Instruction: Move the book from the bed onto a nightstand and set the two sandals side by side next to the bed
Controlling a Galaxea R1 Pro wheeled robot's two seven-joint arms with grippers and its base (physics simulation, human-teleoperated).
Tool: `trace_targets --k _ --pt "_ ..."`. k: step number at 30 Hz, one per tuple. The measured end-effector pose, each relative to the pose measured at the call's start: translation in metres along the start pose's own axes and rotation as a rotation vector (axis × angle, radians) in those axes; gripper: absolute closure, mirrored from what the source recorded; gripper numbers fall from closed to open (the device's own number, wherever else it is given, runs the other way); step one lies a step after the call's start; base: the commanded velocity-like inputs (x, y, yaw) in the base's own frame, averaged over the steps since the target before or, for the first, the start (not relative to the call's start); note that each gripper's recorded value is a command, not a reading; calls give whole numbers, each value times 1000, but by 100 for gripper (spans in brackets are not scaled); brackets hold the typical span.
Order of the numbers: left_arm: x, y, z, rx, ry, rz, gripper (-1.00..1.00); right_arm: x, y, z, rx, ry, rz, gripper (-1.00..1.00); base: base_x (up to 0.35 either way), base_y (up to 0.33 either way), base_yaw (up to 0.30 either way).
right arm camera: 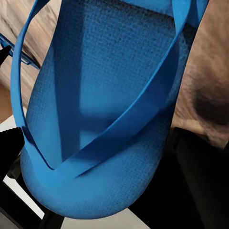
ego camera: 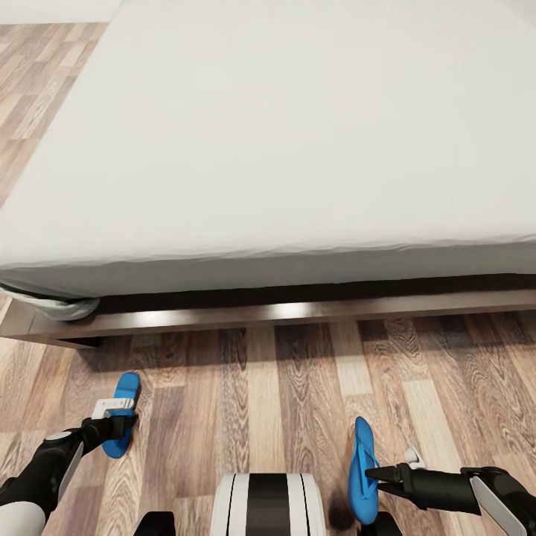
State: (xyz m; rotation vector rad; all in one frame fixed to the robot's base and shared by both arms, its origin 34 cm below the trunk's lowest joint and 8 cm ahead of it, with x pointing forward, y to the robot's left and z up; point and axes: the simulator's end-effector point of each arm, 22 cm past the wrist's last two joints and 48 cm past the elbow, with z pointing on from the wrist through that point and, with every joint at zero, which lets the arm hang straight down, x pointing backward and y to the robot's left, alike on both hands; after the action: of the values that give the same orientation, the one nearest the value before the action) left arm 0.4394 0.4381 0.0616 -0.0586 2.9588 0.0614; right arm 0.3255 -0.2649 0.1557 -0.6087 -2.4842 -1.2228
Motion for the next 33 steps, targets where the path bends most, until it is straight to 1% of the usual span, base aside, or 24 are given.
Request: trace_targets --k 19,33 --pt "0 0 0 0 1 0 -100 0 0 0 0 0 0 100 0 0 0" --pt "-27 -1 -17 3 -54 -1 -100 -9 20 -11 -14 -31 -45 100 0 0 0"
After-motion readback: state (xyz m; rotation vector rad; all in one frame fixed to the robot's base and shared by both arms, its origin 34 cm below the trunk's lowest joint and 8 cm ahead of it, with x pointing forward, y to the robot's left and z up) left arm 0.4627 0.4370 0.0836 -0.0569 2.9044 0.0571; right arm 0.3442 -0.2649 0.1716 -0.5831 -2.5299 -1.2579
